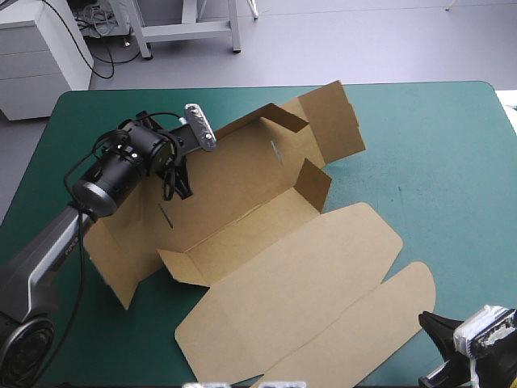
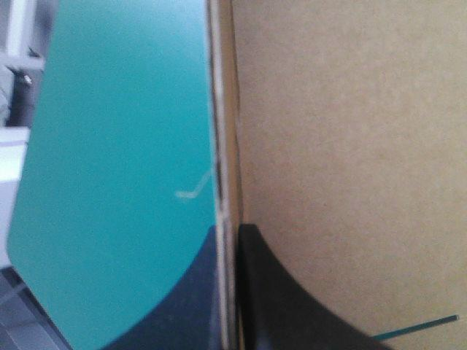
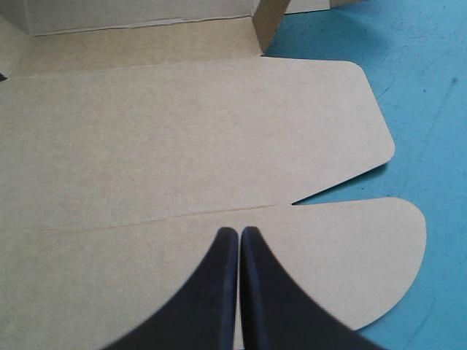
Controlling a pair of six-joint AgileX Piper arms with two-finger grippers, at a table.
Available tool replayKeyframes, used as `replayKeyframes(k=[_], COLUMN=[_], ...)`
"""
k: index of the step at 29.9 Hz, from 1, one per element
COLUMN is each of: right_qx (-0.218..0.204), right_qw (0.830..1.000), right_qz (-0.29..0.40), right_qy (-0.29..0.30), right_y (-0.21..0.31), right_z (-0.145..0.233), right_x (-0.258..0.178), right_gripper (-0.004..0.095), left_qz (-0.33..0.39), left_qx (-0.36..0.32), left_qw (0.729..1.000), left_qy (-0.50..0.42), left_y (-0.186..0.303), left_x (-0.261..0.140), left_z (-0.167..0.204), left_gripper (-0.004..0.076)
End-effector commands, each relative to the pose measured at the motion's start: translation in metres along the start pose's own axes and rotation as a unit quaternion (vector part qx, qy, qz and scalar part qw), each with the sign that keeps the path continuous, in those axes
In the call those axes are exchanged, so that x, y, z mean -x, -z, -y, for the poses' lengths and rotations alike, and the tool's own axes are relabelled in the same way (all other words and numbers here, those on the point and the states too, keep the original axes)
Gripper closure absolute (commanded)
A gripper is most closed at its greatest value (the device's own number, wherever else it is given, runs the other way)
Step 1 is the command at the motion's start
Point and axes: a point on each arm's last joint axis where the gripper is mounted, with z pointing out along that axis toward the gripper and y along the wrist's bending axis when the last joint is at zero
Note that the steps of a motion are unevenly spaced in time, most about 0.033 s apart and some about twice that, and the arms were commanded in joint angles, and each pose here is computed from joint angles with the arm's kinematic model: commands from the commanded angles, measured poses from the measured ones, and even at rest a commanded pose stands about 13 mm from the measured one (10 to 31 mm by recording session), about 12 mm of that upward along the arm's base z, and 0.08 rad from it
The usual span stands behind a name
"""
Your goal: Fold the box
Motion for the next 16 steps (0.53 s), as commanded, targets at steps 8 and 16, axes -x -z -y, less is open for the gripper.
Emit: replayKeyframes(k=[8, 16], right_qx=[0.002, 0.001], right_qw=[0.999, 0.999], right_qz=[0.04, 0.04], right_qy=[0.001, 0.002], right_y=[0.003, 0.003], right_z=[-0.001, 0.0], right_x=[0.012, 0.012], right_gripper=[0.092, 0.092], left_qz=[0.126, 0.18], left_qx=[0.052, 0.07], left_qw=[0.981, 0.965], left_qy=[-0.137, -0.175], left_y=[0.045, 0.046], left_x=[0.049, 0.04], left_z=[0.03, 0.044], left_gripper=[0.0732, 0.0732])
